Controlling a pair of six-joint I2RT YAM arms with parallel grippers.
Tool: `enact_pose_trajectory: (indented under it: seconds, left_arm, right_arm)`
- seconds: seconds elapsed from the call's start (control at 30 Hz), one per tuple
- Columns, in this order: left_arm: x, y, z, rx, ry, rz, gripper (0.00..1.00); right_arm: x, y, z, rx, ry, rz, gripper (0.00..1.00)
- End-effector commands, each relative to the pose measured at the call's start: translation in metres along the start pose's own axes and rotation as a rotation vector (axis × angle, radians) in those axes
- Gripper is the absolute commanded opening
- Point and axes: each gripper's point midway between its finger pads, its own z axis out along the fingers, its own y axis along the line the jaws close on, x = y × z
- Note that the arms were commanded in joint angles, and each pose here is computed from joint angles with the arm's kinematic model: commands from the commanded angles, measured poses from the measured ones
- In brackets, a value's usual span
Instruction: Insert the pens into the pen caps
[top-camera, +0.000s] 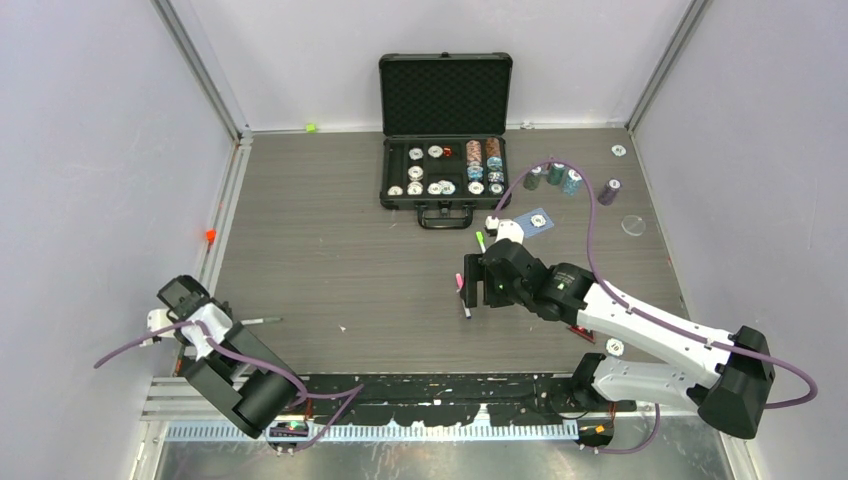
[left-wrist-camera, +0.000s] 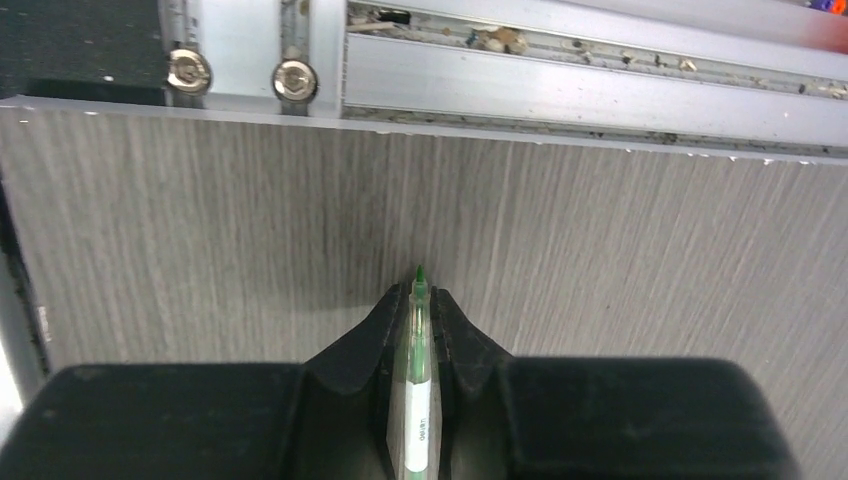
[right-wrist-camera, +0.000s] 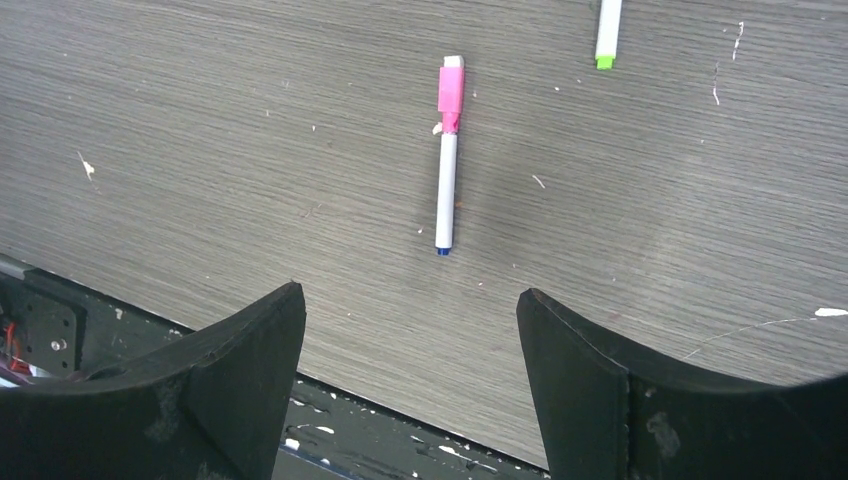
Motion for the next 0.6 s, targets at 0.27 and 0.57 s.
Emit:
enact_pose_trajectory:
  seconds: [0.27, 0.57]
  left_arm:
    - [0.051, -0.019, -0.005, 0.091, 0.145, 0.174, 0.00]
    - [0.093, -0.053, -0.014, 0.175, 0.191, 0.378, 0.00]
  right_arm:
    - [-0.009, -0.003, -0.003, 0.006, -0.060, 0.002, 0.82]
    - [-0.013, -0.003, 0.003, 0.006, -0.098, 0.007, 0.82]
